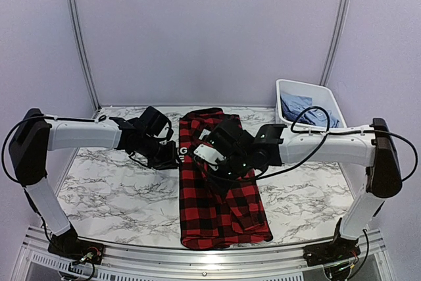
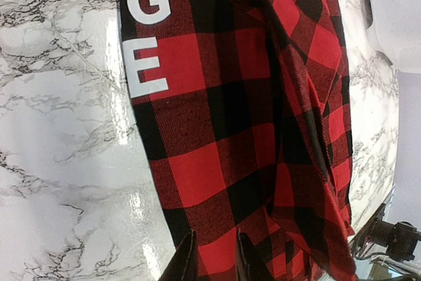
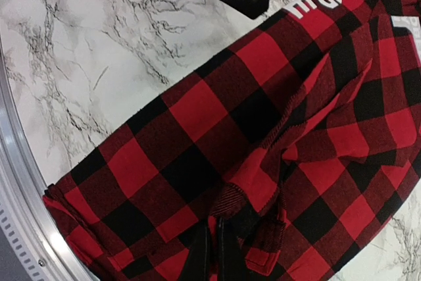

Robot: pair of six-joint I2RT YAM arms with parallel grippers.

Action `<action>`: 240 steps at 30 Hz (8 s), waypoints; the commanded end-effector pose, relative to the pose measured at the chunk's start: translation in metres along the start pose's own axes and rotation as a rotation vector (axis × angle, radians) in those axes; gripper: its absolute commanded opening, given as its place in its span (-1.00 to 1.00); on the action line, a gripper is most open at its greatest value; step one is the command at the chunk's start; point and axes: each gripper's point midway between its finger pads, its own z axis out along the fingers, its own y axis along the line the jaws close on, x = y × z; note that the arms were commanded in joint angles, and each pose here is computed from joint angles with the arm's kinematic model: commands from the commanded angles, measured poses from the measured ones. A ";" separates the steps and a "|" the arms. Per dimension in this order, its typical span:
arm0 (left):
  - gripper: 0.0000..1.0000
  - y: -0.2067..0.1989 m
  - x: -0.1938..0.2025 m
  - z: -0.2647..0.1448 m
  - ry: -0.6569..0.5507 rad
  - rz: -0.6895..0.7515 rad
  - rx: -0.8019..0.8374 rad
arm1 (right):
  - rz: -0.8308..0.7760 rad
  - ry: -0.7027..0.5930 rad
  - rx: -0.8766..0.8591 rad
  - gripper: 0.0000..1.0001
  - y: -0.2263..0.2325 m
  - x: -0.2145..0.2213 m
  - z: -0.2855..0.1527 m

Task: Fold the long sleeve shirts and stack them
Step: Fold the sleeve of the 1/3-folded shirt, then smooth out the rectangle-folded shirt at the center of the board, then move the rectangle-folded shirt to the center of the board.

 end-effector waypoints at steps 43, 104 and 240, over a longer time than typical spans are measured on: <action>-0.29 -0.057 0.102 0.008 0.089 0.258 0.040 | 0.594 -0.296 -0.054 -0.10 -0.097 0.001 -0.008; -1.00 -0.098 0.164 0.051 0.069 0.768 -0.375 | 0.779 -0.365 -0.103 -0.12 -0.169 -0.004 0.055; 0.17 0.055 -0.275 0.028 -0.463 -0.046 -0.104 | 0.792 -0.155 0.069 -0.11 -0.111 0.119 -0.003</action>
